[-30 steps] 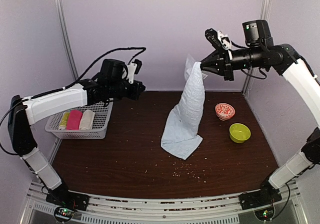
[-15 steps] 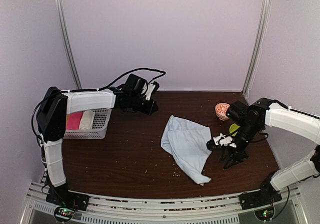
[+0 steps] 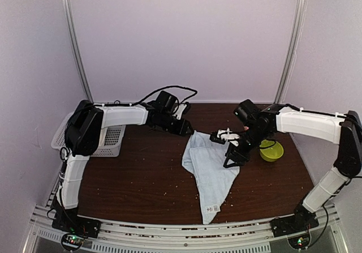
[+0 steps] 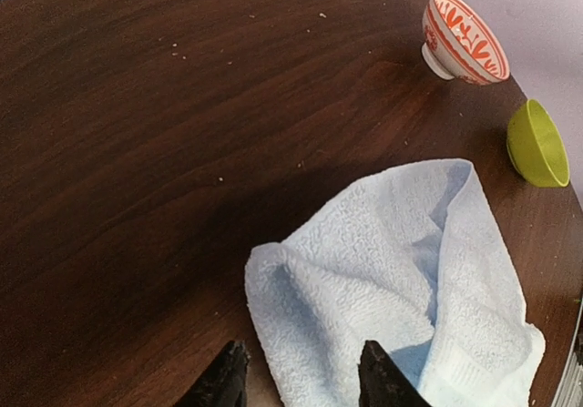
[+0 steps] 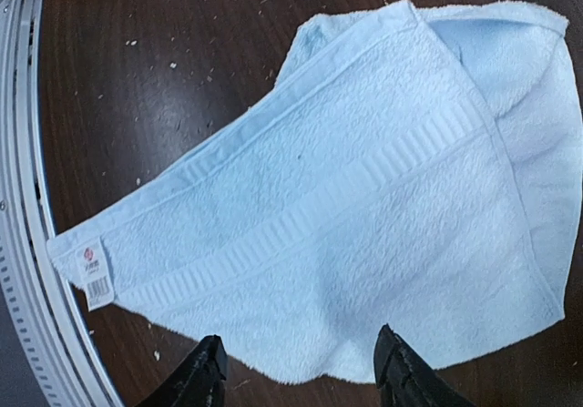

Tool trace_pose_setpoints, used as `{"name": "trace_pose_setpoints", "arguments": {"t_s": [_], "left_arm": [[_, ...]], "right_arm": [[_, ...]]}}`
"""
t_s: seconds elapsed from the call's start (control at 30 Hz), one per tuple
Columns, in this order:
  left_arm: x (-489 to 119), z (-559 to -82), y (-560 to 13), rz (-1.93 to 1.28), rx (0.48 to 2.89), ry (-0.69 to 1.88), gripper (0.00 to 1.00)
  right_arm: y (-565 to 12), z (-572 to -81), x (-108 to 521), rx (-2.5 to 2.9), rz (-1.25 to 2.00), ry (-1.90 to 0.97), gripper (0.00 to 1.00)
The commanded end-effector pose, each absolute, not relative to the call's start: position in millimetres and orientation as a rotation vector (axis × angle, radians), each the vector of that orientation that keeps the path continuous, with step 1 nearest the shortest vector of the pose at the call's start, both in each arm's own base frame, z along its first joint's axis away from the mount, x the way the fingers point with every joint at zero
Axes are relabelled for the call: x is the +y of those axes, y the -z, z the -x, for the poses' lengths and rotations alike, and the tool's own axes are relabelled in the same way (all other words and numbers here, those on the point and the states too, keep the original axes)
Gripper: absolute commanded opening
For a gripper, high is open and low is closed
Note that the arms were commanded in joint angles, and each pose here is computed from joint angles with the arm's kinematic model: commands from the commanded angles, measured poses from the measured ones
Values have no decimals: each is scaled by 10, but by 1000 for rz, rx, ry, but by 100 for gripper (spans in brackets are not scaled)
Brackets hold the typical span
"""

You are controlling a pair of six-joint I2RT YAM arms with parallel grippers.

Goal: Roll the towels
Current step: Flatten out the towel at the center of the board.

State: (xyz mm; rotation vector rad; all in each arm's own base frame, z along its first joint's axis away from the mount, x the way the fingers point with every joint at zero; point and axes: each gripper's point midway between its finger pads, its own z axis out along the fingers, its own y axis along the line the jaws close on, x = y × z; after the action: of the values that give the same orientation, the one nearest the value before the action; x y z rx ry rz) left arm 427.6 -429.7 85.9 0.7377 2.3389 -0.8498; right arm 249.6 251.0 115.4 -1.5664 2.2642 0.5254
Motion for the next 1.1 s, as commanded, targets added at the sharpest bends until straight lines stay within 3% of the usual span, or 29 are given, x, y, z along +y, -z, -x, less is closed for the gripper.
{"name": "trace_pose_setpoints", "arguments": {"t_s": [0.0,0.17,0.4,0.7,1.07], "left_arm": [[-4497,-4377,-931,-726,2297,946,42],[-4506,-4381,-755,-703,2321,975,33],[-4438,-4260,-636,-690,2328,1034,0],[-4314,-4227,-624,-614,2330,1065,0],[-4231,-4197,-590,-587,2339,1061,0]], "right_arm": [[-1187,-2888,2873,2232,1398,-478,57],[-1122,-3048,3144,2181,1378,-447,58],[-1202,-3239,3536,2088,1371,-398,60],[-1152,-3294,3858,2097,1288,-339,64],[-851,-3372,3786,2133,1252,-151,63]]}}
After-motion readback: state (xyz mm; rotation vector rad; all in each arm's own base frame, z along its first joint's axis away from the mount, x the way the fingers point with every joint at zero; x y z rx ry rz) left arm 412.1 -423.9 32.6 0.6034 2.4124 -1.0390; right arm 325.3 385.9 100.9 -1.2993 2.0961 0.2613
